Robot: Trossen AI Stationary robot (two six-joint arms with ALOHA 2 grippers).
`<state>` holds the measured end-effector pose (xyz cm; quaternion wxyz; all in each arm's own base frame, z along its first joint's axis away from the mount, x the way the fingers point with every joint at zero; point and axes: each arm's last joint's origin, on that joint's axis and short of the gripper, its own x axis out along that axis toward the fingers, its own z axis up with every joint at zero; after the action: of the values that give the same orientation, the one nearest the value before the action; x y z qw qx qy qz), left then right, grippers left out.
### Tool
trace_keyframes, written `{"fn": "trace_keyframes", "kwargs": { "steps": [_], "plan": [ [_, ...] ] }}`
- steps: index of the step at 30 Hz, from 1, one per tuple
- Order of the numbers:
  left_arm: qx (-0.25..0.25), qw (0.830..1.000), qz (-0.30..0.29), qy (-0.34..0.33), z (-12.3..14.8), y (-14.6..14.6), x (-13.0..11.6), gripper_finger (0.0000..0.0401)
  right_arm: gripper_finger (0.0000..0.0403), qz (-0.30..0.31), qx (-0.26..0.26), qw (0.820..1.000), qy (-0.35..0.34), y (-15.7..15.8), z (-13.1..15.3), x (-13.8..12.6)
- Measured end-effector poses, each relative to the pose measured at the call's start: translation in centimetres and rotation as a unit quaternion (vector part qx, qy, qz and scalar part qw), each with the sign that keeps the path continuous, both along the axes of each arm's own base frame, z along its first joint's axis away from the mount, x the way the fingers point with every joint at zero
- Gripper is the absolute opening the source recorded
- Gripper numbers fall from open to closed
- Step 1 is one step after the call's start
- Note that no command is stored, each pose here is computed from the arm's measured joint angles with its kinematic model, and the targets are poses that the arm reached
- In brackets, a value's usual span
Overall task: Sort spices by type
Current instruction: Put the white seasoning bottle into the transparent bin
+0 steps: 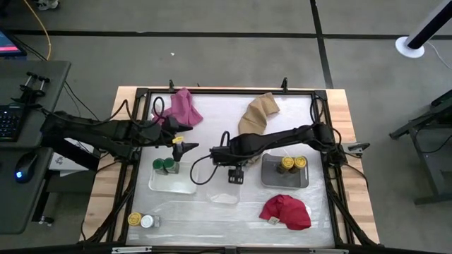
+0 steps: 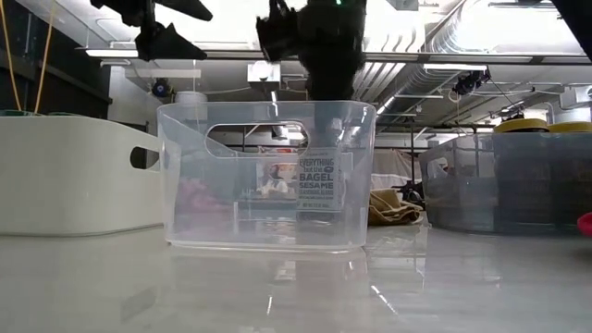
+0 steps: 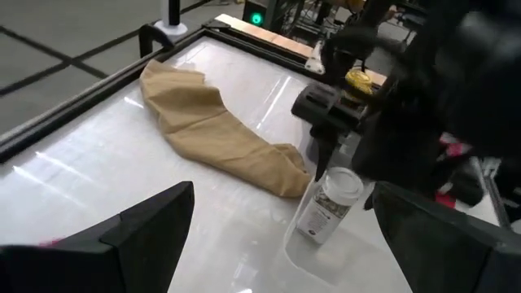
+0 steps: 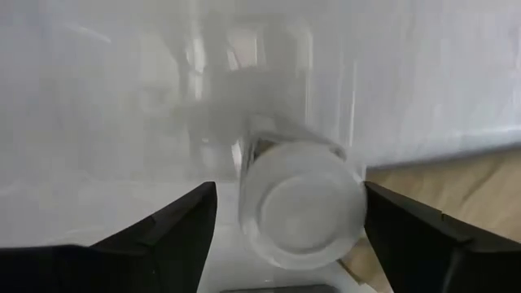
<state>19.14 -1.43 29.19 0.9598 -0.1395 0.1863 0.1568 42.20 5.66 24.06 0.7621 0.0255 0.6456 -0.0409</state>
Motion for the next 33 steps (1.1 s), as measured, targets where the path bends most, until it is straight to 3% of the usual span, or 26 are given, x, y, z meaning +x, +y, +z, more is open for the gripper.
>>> {"fn": "trace_keyframes", "kwargs": {
  "steps": [7, 11, 14, 20, 23, 28, 33],
  "plan": [
    [0.008, 0.999, -0.041, 0.016, 2.9, 0.3, -0.9, 0.0365, 0.0295, 0.034, -0.034, 0.998, -0.032, -0.2, 4.5, 0.0],
    [0.009, 0.989, -0.116, 0.089, 4.9, -1.2, -1.4, 0.0360, 0.0295, 0.046, -0.089, 0.994, -0.038, -0.8, 7.0, -0.5],
    [-0.018, 0.967, -0.192, 0.169, 4.9, -3.8, -1.4, 0.0350, 0.0295, 0.042, -0.118, 0.992, -0.020, -1.8, 8.3, -1.2],
    [-0.054, 0.894, -0.308, 0.322, 1.3, -11.8, -2.6, 0.0328, 0.0296, -0.005, -0.125, 0.992, -0.009, -4.3, 10.6, -3.8],
    [-0.065, 0.879, -0.317, 0.350, 0.2, -14.9, -3.9, 0.0324, 0.0296, -0.040, -0.131, 0.990, -0.033, -5.2, 12.1, -5.9],
    [-0.119, 0.888, -0.274, 0.349, -0.4, -17.8, -5.6, 0.0324, 0.0296, -0.109, -0.127, 0.983, -0.074, -6.1, 13.0, -8.9],
    [-0.130, 0.875, -0.263, 0.386, -1.8, -19.6, -6.4, 0.0324, 0.0296, -0.160, -0.112, 0.975, -0.110, -6.2, 12.2, -11.2]
  ]
}}
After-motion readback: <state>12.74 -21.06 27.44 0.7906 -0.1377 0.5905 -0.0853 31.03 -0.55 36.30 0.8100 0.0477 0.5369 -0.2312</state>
